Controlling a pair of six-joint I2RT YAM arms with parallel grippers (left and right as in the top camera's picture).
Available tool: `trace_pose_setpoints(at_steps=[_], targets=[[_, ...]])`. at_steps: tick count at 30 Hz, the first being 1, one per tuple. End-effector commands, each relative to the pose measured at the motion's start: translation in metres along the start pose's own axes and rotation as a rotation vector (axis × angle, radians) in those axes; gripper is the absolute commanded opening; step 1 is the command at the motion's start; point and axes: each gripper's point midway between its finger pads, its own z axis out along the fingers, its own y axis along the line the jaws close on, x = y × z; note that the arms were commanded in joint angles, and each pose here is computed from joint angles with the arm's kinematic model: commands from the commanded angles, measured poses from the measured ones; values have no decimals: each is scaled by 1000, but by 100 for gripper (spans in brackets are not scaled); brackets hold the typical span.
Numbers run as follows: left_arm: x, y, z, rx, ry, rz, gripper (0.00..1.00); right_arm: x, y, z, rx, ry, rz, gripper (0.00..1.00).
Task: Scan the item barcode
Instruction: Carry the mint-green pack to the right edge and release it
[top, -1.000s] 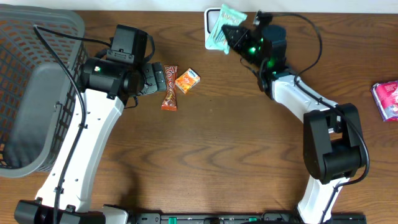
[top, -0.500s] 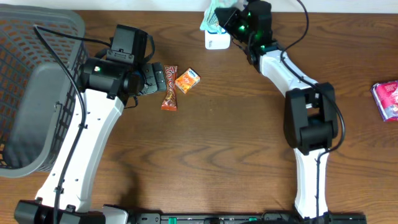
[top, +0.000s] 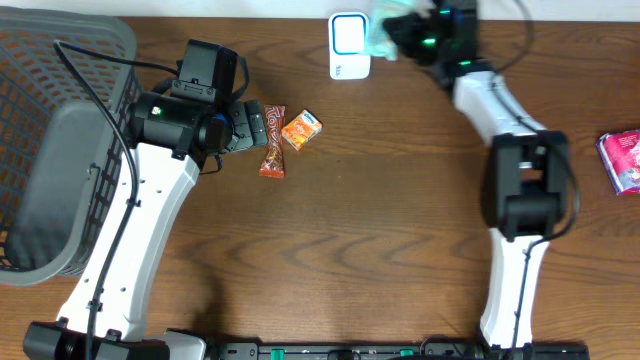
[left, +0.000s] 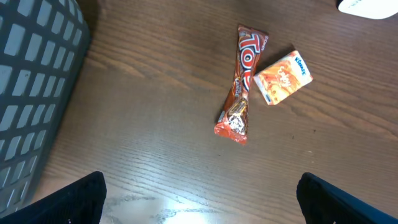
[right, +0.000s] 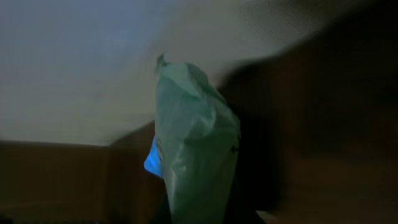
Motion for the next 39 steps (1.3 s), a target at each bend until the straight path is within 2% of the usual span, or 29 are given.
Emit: trace_pose_setpoints(at_steps=[1, 6, 10, 14, 18, 20, 21, 22, 24, 25, 27, 30, 39], targets=[[0, 3, 0, -11, -2, 1, 98, -65, 11, -77, 17, -93, -121, 1], [0, 3, 0, -11, -2, 1, 98, -97, -70, -172, 416, -156, -102, 1], [0, 3, 0, -11, -2, 1, 98, -101, -143, -244, 660, -133, -61, 1], [0, 3, 0, -11, -2, 1, 98, -96, -191, -284, 798, -99, -25, 1], [0, 3, 0, -11, -2, 1, 98, -95, -217, -300, 830, -90, 8, 5], [0, 3, 0, -11, -2, 1, 98, -95, -227, -304, 843, -91, 19, 12], [0, 3, 0, -11, -2, 1, 98, -95, -231, -305, 856, -92, 22, 20], [0, 3, 0, -11, -2, 1, 98, -95, -236, -307, 874, -94, 25, 33], [0, 3, 0, -11, -2, 1, 98, -93, -245, -309, 911, -88, 33, 47], [0, 3, 0, -11, -2, 1, 98, -91, -248, -309, 916, -84, 36, 53], [0, 3, 0, -11, -2, 1, 98, -87, -250, -308, 920, -67, 45, 56], [0, 3, 0, -11, -2, 1, 98, -87, -240, -302, 878, -57, 41, 57], [0, 3, 0, -11, -2, 1, 98, -95, -146, -267, 554, -32, -35, 55]])
